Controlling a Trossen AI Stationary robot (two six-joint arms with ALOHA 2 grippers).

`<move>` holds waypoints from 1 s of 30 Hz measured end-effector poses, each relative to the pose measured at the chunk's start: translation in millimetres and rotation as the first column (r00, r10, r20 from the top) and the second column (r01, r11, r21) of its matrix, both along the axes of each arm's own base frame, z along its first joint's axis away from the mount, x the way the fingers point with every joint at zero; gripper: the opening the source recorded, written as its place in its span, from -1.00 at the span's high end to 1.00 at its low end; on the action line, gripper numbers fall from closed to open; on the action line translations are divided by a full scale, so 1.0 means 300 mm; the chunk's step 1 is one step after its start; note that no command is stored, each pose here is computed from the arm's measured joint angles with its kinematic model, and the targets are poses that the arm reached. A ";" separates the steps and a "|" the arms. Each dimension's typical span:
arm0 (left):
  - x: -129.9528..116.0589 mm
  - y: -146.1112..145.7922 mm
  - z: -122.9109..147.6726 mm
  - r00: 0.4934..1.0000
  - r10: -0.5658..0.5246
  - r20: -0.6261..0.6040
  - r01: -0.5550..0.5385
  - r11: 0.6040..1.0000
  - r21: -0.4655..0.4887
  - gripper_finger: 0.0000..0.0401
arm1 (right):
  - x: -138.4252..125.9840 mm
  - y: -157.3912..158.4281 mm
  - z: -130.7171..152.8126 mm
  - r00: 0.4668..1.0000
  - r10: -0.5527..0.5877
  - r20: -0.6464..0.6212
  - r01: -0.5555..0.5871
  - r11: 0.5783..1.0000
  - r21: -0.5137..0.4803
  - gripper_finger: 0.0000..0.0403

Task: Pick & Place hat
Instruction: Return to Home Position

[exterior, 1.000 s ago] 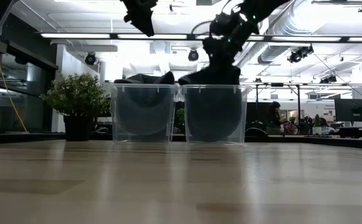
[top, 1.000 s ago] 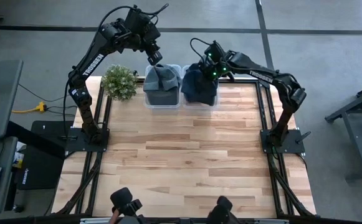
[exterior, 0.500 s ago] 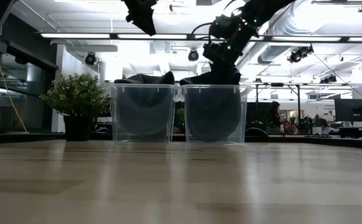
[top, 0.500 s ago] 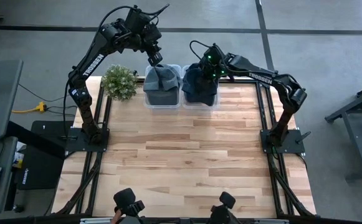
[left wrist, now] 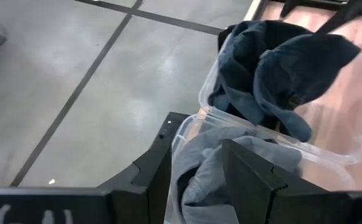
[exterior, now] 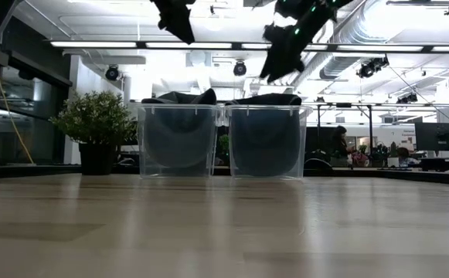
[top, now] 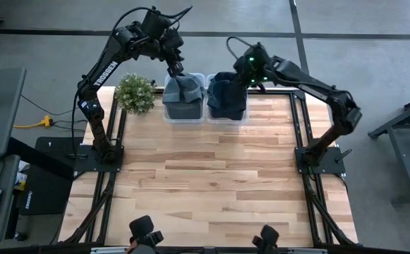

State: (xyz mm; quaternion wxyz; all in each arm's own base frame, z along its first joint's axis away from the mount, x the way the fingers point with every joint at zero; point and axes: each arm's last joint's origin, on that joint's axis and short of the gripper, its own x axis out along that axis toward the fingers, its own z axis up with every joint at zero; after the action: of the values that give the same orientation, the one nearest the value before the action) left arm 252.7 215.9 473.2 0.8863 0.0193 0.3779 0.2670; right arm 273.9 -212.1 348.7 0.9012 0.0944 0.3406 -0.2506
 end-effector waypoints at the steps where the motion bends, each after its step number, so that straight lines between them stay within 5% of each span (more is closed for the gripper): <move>1: 0.000 -0.001 -0.001 1.000 -0.006 0.002 0.006 1.000 -0.007 0.31 | -0.012 0.013 0.022 1.000 0.005 0.016 -0.005 1.000 -0.010 -0.11; 7: -0.008 -0.013 -0.015 0.999 -0.029 -0.023 0.028 0.997 -0.073 0.31 | -0.102 0.110 0.164 0.989 0.055 0.135 -0.044 0.996 -0.082 -0.16; 15: -0.025 -0.044 -0.010 0.993 -0.119 0.027 0.122 0.977 -0.177 0.31 | -0.257 0.249 0.281 0.975 0.070 0.212 -0.048 0.993 -0.107 0.12; 24: -0.084 -0.160 0.038 0.979 -0.162 0.122 0.190 0.941 -0.279 0.31 | -0.391 0.363 0.102 0.954 0.038 0.296 -0.040 0.999 0.001 0.65; 27: -0.074 -0.239 0.020 0.968 -0.174 0.179 0.221 0.929 -0.296 0.31 | -0.427 0.408 0.047 0.930 0.064 0.361 -0.079 0.997 0.026 0.91; 30: -0.061 -0.331 -0.034 0.952 -0.171 0.255 0.244 0.924 -0.293 0.31 | -0.465 0.452 0.023 0.904 0.081 0.421 -0.104 0.994 0.032 0.95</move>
State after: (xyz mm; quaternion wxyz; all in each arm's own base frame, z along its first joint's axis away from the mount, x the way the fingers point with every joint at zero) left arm 234.3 116.6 462.9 0.9379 -0.1156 0.3094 0.1063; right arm 134.3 -76.6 355.5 0.9613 0.1539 0.1501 -0.1725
